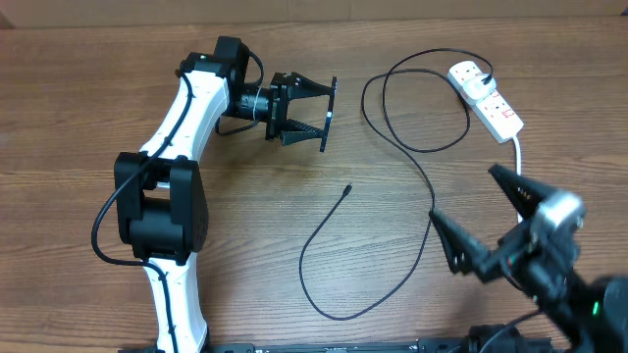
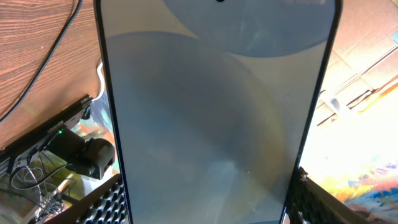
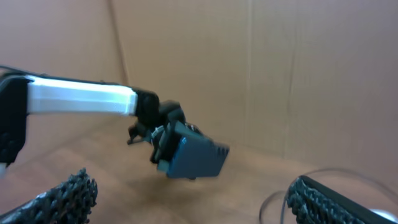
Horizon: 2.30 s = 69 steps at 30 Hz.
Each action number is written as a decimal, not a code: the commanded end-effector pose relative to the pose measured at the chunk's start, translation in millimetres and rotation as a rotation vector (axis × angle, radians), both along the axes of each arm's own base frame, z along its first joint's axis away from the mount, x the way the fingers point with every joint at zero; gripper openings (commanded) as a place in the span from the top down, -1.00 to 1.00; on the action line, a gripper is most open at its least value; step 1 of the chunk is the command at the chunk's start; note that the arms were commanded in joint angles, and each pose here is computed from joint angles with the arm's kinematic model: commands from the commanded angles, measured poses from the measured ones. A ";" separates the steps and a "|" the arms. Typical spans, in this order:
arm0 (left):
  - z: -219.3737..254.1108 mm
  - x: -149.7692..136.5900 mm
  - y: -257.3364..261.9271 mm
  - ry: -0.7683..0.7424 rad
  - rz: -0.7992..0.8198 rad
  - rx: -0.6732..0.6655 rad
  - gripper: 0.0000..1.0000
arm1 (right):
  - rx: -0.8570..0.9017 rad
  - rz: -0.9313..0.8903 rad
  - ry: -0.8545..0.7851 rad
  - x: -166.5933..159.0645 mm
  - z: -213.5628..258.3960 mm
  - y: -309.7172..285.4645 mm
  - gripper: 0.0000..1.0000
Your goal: Plug charger to phone and switch on socket
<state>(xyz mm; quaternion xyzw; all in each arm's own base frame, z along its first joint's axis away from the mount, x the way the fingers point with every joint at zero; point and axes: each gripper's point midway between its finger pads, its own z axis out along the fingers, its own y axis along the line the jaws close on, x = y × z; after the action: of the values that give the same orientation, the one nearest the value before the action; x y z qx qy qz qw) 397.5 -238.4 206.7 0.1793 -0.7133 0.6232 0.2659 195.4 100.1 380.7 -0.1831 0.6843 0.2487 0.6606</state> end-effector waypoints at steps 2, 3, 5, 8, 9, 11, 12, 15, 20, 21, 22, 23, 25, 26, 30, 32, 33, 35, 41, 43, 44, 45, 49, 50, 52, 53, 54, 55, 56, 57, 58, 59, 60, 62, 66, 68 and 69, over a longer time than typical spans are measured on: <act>17.4 4.4 1.4 -0.012 0.003 -0.060 -0.28 | 0.019 0.119 0.154 16.4 0.8 16.3 -1.00; 17.4 4.4 1.4 -0.012 0.003 -0.060 -0.27 | 0.048 0.226 0.200 10.7 -2.3 29.5 -1.00; 17.3 4.5 1.4 -0.014 0.003 -0.060 -0.28 | 0.079 0.413 0.249 -1.9 -5.0 48.6 -1.00; 17.3 4.5 1.4 -0.013 0.003 -0.060 -0.28 | 0.131 0.491 0.294 9.7 -2.9 55.5 -1.00; 17.3 4.5 1.4 -0.013 0.003 -0.060 -0.28 | 0.173 0.463 0.341 19.7 -4.0 53.8 -1.00; 17.4 4.4 1.4 -0.013 0.003 -0.060 -0.28 | 0.255 0.371 0.447 43.0 -11.5 47.7 -1.00; 17.4 4.4 1.4 -0.014 0.003 -0.060 -0.28 | 0.265 0.334 0.473 51.0 -16.7 45.3 -0.99; 17.4 4.4 1.4 -0.016 0.002 -0.060 -0.28 | 0.298 0.145 0.596 78.0 -40.4 33.8 -1.00; 17.1 4.4 1.4 -0.016 0.003 -0.059 -0.27 | 0.179 -0.182 0.795 100.0 -78.3 20.5 -0.99; 16.7 4.5 1.4 -0.016 0.003 -0.057 -0.27 | 0.149 -0.238 0.823 102.1 -82.1 19.7 -0.99; 16.3 4.5 1.4 -0.017 0.003 -0.054 -0.28 | 0.127 -0.285 0.844 103.8 -84.6 19.5 -0.99; 16.0 4.6 1.5 -0.017 0.003 -0.052 -0.28 | 0.108 -0.332 0.864 105.5 -86.2 20.9 -0.99; 15.8 4.6 1.5 -0.017 0.003 -0.051 -0.27 | 0.076 -0.395 0.883 110.2 -86.9 30.4 -0.99; 15.6 4.6 1.5 -0.016 0.003 -0.050 -0.27 | 0.065 -0.402 0.879 112.2 -86.6 35.4 -0.99; 13.7 4.8 1.5 -0.015 0.004 -0.038 -0.27 | 0.062 -0.226 0.795 121.9 -74.4 106.1 -1.00; 10.5 5.0 1.5 -0.013 0.006 -0.019 -0.27 | 0.050 -0.179 0.769 123.3 -74.2 127.1 -1.00; 8.9 5.1 1.6 -0.012 0.007 -0.010 -0.27 | 0.038 -0.165 0.757 125.2 -76.0 135.5 -1.00; 4.8 5.5 1.9 -0.002 0.010 0.016 -0.27 | 0.015 -0.180 0.767 129.8 -87.2 142.7 -1.00; -12.7 7.5 4.3 0.012 0.023 0.123 -0.28 | -0.028 -0.410 0.851 143.3 -133.6 125.7 -0.99; -17.3 7.9 5.0 0.012 0.026 0.150 -0.27 | -0.043 -0.421 0.865 145.8 -142.6 127.7 -1.00; -19.9 8.0 5.2 0.016 0.028 0.167 -0.27 | -0.042 -0.428 0.873 146.7 -146.0 128.2 -1.00; -23.2 8.4 5.5 0.021 0.031 0.187 -0.28 | -0.043 -0.436 0.879 147.8 -149.3 128.4 -1.00; -36.8 14.6 8.5 -0.002 0.050 0.269 -0.28 | -0.014 -0.447 0.891 149.7 -150.8 130.2 -1.00; -39.5 16.3 9.4 -0.004 0.056 0.286 -0.27 | -0.008 -0.445 0.894 149.7 -150.5 130.9 -1.00; -42.4 19.7 10.2 -0.012 0.066 0.305 -0.27 | 0.009 -0.455 0.905 149.3 -151.0 130.6 -1.00; -42.9 21.0 10.2 -0.016 0.069 0.308 -0.27 | 0.019 -0.464 0.914 149.4 -153.0 130.4 -1.00; -42.8 21.9 9.5 -0.024 0.069 0.307 -0.27 | 0.022 -0.466 0.918 149.9 -154.1 131.0 -1.00; -42.7 21.7 8.4 -0.020 0.069 0.307 -0.27 | 0.026 -0.470 0.922 150.7 -155.8 131.6 -1.00; -42.7 21.2 7.4 -0.020 0.067 0.307 -0.27 | 0.022 -0.472 0.925 151.5 -158.4 132.2 -1.00; -42.7 20.5 6.2 -0.018 0.064 0.307 -0.27 | 0.020 -0.473 0.927 152.6 -160.4 133.1 -1.00; -42.7 19.8 4.9 -0.018 0.061 0.307 -0.26 | 0.016 -0.475 0.930 154.2 -163.9 134.4 -1.00; -42.8 18.9 3.4 -0.015 0.058 0.308 -0.26 | 0.014 -0.475 0.931 155.7 -165.9 135.7 -0.99; -42.8 18.1 1.9 -0.015 0.055 0.308 -0.26 | 0.010 -0.477 0.934 157.5 -169.7 137.1 -0.96; -42.8 17.0 -0.1 -0.006 0.053 0.310 -0.27 | 0.003 -0.480 0.939 160.1 -175.3 139.2 -0.82; -42.9 16.6 -0.7 0.000 0.053 0.311 -0.27 | -0.004 -0.491 0.937 163.3 -180.1 139.7 -0.45; -42.9 16.6 -0.7 0.000 0.053 0.311 -0.27 | -0.003 -0.512 0.918 166.5 -178.8 136.6 -0.33; -42.9 16.6 -0.7 0.000 0.053 0.311 -0.26 | -0.004 -0.523 0.908 168.0 -178.2 134.8 -0.33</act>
<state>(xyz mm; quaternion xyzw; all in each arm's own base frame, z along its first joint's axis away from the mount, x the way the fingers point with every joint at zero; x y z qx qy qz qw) 411.5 -233.0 151.0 0.2466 -0.8024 0.4979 0.2178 355.8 235.5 187.9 0.1107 0.9353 0.1321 0.3089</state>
